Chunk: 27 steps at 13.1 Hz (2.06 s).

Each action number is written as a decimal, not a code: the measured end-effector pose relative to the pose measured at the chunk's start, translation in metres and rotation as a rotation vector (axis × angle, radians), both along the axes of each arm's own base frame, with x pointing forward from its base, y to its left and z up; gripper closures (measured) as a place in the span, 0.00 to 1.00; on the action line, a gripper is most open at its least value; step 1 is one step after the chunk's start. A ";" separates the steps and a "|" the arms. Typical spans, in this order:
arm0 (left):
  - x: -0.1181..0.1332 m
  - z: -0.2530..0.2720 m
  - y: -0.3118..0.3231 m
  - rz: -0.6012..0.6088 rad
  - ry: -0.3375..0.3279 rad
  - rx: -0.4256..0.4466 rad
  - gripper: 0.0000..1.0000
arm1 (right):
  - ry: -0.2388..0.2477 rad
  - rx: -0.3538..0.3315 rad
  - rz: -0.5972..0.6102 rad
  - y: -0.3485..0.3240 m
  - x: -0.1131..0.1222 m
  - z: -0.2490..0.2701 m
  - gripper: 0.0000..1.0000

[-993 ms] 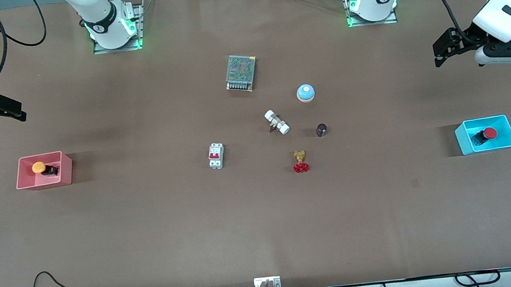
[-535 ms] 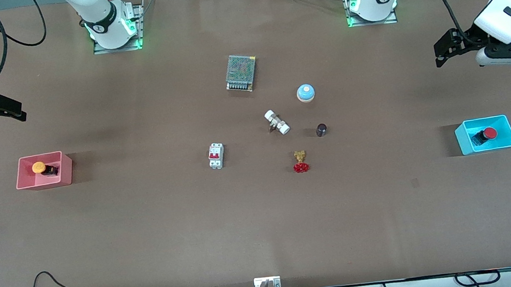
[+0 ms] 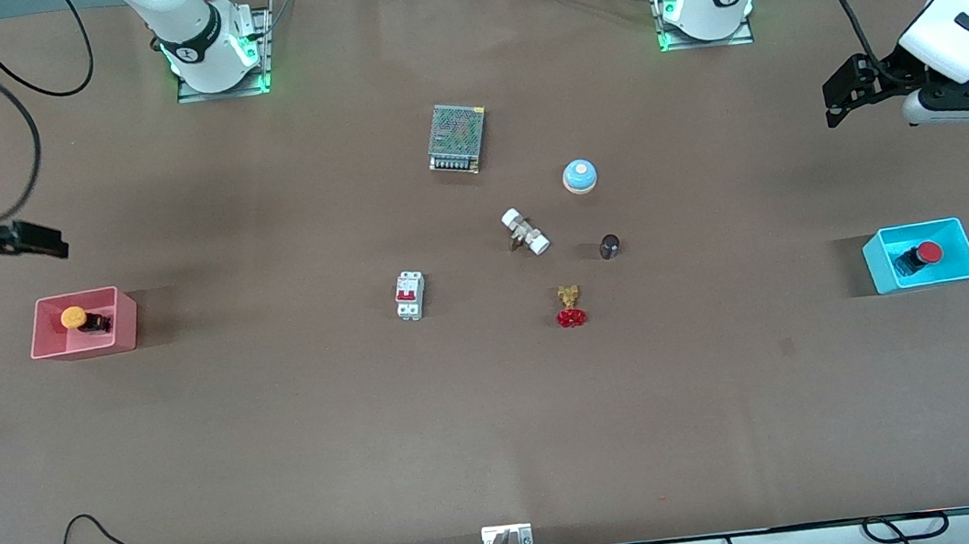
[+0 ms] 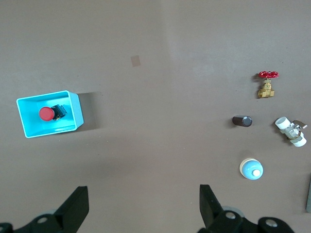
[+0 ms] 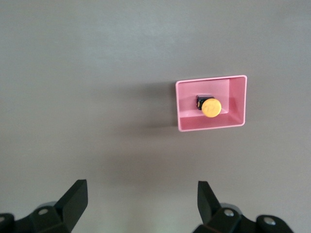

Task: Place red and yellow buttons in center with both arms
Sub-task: 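Lower the right gripper into the pink box while the left gripper reaches the cyan box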

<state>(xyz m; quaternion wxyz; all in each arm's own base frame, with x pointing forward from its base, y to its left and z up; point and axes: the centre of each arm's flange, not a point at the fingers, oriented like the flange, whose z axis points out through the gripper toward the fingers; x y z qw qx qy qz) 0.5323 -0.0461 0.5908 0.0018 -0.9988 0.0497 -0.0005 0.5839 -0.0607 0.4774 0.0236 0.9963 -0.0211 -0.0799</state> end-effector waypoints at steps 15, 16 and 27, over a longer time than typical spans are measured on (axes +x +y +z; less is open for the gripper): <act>0.058 -0.087 0.099 0.120 0.171 0.103 0.00 | 0.092 0.056 0.073 -0.115 0.028 -0.217 0.00; 0.066 -0.094 0.111 0.097 0.154 0.147 0.00 | 0.094 0.059 0.075 -0.119 0.027 -0.222 0.00; 0.103 -0.303 0.256 0.070 0.065 0.145 0.02 | 0.104 0.038 0.109 -0.126 0.026 -0.247 0.00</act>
